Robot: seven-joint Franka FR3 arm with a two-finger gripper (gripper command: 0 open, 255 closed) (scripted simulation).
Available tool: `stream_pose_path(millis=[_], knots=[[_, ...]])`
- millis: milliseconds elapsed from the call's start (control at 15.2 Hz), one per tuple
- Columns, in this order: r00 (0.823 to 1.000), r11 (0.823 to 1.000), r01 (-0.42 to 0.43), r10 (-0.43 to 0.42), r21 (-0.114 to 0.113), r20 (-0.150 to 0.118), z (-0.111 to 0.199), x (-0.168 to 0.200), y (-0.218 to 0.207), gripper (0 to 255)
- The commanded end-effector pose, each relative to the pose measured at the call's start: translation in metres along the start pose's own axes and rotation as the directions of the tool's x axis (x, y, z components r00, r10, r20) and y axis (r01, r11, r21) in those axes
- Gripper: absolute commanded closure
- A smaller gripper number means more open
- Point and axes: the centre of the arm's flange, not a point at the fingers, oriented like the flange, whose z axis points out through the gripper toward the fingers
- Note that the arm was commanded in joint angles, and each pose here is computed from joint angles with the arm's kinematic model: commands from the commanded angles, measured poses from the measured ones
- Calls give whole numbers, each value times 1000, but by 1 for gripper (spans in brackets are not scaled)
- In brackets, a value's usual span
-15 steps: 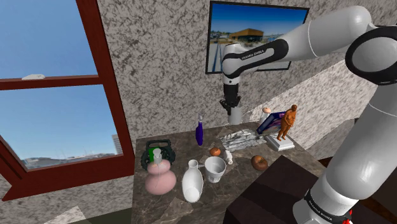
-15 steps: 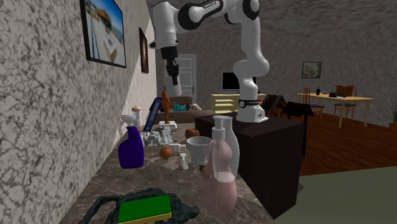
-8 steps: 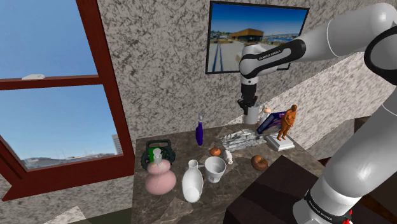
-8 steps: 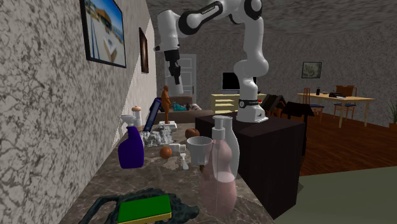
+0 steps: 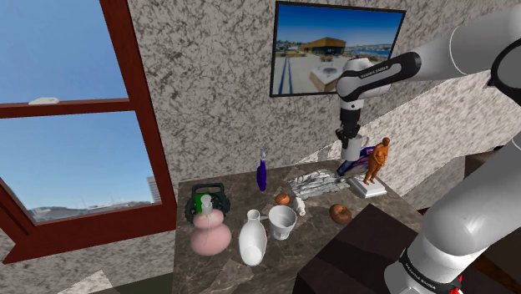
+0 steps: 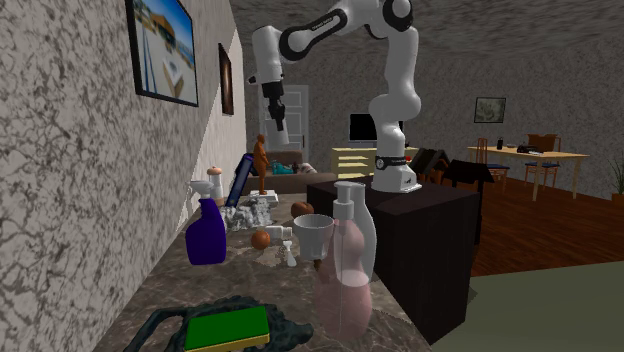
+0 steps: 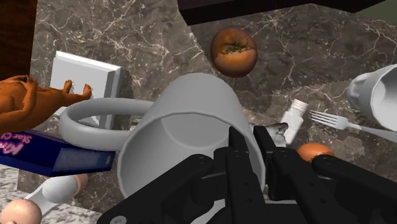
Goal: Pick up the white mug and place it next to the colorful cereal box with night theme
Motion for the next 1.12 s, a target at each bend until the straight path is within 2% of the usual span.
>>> stream_pose_path(millis=[0, 1056], knots=[[1000, 1000, 1, -1, 0, 0, 6, -12, 25, 255], [1000, 1000, 1, -1, 0, 0, 24, -92, 220, 255]])
